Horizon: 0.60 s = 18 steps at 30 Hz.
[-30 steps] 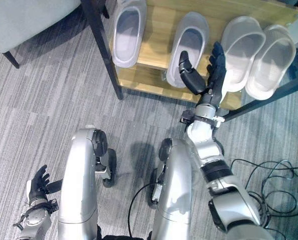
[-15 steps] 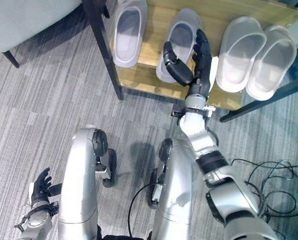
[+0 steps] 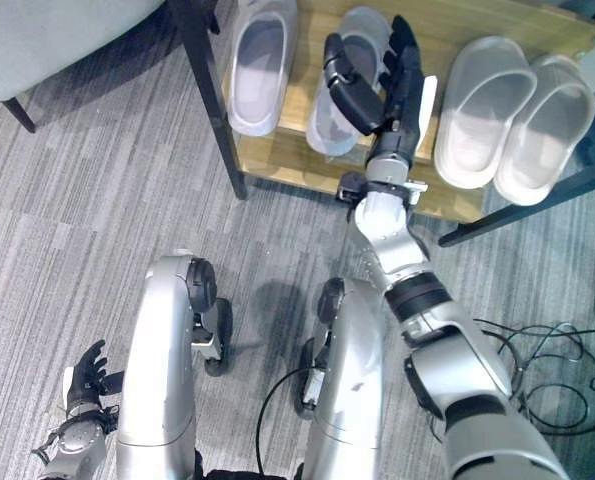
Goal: Arrange the slippers neatly on the shoe rack.
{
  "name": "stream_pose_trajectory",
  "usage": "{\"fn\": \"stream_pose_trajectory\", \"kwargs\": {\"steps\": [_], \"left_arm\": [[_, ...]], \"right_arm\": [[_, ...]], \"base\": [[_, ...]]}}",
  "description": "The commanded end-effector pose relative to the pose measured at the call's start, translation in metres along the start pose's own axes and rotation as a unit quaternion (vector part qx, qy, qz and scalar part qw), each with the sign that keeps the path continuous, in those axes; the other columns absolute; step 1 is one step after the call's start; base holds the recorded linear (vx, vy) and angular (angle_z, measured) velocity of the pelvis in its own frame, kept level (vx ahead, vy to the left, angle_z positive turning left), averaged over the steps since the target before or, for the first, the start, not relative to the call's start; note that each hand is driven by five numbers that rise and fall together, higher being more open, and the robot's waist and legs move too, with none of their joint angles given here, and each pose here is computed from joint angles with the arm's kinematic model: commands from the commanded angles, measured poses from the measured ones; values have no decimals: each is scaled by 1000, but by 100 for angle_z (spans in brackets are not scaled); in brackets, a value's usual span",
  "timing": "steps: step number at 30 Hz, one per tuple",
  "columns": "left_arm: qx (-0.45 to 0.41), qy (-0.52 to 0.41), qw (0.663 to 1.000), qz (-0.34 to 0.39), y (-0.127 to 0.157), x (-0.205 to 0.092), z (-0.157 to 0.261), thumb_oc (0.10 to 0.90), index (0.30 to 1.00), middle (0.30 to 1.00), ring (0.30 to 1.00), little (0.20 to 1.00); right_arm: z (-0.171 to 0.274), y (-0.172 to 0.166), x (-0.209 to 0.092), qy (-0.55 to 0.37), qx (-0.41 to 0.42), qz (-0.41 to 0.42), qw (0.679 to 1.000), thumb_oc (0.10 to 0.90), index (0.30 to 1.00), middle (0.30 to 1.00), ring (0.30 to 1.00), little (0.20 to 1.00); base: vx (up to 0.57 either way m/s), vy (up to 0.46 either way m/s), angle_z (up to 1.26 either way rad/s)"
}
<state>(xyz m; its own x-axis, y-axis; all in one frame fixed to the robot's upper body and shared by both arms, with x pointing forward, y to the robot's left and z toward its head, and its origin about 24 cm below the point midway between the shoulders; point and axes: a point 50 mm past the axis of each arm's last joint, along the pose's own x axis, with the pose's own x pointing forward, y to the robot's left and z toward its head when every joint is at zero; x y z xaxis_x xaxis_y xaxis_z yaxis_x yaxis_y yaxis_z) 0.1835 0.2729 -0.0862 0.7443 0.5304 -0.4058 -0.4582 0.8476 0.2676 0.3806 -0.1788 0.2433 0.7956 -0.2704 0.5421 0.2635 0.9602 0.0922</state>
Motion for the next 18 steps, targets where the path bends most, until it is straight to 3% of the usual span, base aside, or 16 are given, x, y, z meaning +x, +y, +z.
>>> {"fn": "stream_pose_trajectory", "kwargs": {"steps": [1,8,18], "left_arm": [[37,2,999,2,14,-9,-13,800,900,900,900,900],[43,-4,999,12,16,-8,-11,800,900,900,900,900],[46,-6,999,14,13,-7,-10,800,900,900,900,900]], "right_arm": [[79,13,18,-150,97,12,984,800,900,900,900,900],[77,-8,13,-167,105,-34,980,800,900,900,900,900],[65,-10,13,-136,98,-33,985,800,900,900,900,900]], "base": [[0,0,0],[0,0,0],[0,0,0]]}}
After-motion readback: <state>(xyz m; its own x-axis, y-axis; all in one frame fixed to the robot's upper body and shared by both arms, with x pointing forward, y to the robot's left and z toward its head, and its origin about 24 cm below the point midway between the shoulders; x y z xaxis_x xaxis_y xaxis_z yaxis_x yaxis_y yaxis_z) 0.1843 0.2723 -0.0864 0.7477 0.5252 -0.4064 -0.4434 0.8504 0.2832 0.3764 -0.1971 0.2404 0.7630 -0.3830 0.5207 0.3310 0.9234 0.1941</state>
